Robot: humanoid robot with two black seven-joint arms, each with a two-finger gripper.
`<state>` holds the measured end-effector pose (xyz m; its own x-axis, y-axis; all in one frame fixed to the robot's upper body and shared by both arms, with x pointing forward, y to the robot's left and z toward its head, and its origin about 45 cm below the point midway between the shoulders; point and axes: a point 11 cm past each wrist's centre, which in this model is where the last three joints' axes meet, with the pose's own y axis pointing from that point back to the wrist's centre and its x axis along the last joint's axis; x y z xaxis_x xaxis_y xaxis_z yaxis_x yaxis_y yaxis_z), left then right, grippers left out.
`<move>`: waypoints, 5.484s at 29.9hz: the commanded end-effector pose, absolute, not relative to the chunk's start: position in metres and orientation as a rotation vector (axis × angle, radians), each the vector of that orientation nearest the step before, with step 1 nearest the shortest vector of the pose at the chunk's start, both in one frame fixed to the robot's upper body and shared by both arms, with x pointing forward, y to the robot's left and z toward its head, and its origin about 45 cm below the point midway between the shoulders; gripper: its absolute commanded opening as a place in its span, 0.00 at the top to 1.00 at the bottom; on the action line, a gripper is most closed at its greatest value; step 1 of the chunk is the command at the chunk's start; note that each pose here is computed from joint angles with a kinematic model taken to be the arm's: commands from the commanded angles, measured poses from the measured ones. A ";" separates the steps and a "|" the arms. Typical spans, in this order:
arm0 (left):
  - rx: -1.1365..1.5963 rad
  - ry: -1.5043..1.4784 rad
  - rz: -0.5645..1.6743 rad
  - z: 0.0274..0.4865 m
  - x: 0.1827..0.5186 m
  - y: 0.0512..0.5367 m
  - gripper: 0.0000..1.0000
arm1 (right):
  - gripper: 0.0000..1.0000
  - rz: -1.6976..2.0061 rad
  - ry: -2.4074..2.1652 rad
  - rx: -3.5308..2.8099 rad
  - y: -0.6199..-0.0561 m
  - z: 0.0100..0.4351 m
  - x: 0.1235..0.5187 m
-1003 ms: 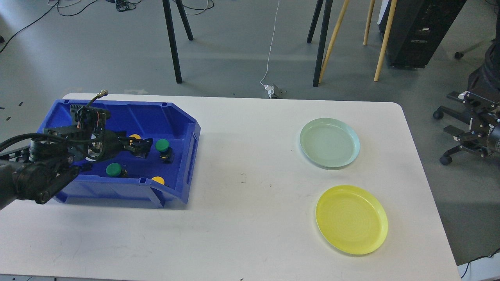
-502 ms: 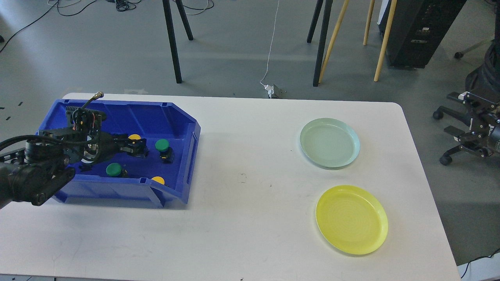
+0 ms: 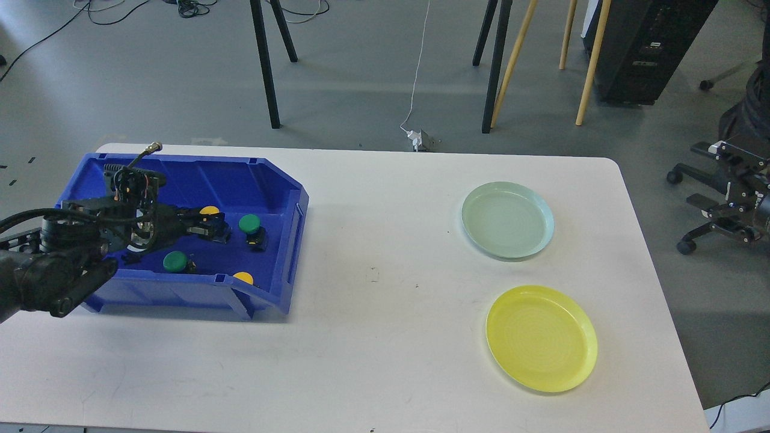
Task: Pass button and place on color plate
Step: 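Lift the yellow button up out of the bin with the left gripper, then bring the right gripper to the left gripper and grasp the yellow button, then release the button from the left gripper and carry it toward the plates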
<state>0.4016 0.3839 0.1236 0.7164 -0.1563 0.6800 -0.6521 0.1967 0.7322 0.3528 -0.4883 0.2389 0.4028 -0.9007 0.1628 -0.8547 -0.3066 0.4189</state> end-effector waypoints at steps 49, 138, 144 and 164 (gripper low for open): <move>0.474 -1.063 0.597 0.370 0.459 0.122 0.66 | 0.01 -0.324 -1.690 2.478 -0.370 0.275 0.429; 0.327 -1.112 0.714 0.336 0.453 0.072 0.01 | 0.83 -0.552 -1.472 2.856 -0.167 0.358 0.452; 0.346 -1.096 0.715 0.334 0.454 0.073 0.01 | 0.83 -0.545 -1.488 2.846 -0.171 0.358 0.454; 0.432 -0.895 0.910 0.330 0.478 0.183 0.01 | 0.79 -0.599 -1.349 2.373 -0.330 0.213 0.356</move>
<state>0.4755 0.1731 0.3254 0.2938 0.4576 0.8392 -0.8122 0.5824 -0.0332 0.3839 -0.3207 0.2391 0.4341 -0.8812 -0.1869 -0.7782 -0.4714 0.4150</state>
